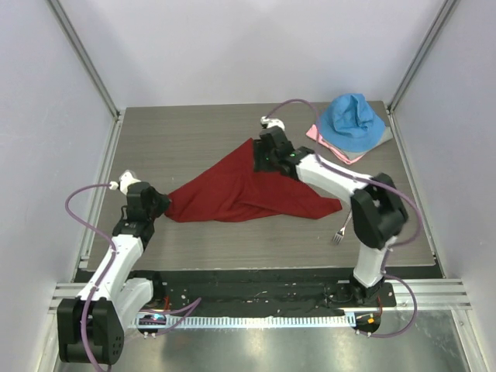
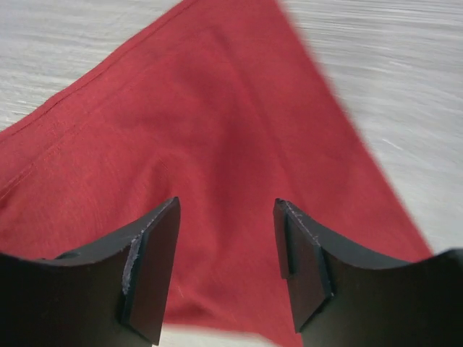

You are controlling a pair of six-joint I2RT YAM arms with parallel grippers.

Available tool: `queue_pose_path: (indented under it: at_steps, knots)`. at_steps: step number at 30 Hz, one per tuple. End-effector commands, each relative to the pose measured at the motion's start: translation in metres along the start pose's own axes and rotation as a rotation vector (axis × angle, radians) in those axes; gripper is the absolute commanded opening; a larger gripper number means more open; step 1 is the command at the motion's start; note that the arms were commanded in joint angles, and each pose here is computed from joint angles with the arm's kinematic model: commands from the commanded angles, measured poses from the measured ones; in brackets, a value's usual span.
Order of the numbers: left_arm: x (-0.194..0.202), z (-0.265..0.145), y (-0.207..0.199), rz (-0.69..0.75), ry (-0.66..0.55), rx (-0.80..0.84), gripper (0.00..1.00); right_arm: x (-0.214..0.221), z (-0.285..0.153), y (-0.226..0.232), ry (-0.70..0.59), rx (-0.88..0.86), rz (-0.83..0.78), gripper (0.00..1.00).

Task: Fold the napkin, place the utensils inside, and roll it up
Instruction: Flatten the napkin out

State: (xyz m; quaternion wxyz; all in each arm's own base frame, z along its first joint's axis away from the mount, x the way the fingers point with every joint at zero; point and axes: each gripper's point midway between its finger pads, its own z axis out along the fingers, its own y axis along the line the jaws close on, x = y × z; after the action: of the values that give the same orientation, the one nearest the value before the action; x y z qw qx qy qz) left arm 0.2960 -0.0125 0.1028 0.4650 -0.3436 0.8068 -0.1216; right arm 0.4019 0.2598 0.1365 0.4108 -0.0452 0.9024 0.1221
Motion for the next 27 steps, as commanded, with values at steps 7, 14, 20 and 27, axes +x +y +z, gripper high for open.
queue_pose_path:
  at_steps: [7, 14, 20, 27]
  knots:
    - [-0.015, 0.006, -0.011, -0.005, -0.036, 0.015, 0.0, -0.033, 0.093, 0.056, -0.029, -0.096, -0.106, 0.52]
    - [-0.017, 0.006, -0.014, 0.007, -0.028, 0.012, 0.0, -0.04, 0.128, 0.053, -0.054, -0.029, -0.143, 0.48]
    - [-0.014, 0.006, -0.011, 0.017, -0.017, 0.005, 0.0, -0.04, 0.148, 0.046, -0.064, 0.025, -0.177, 0.43]
    - [-0.015, 0.005, -0.012, 0.018, -0.017, 0.006, 0.0, -0.027, 0.162, 0.04, -0.044, 0.055, -0.195, 0.4]
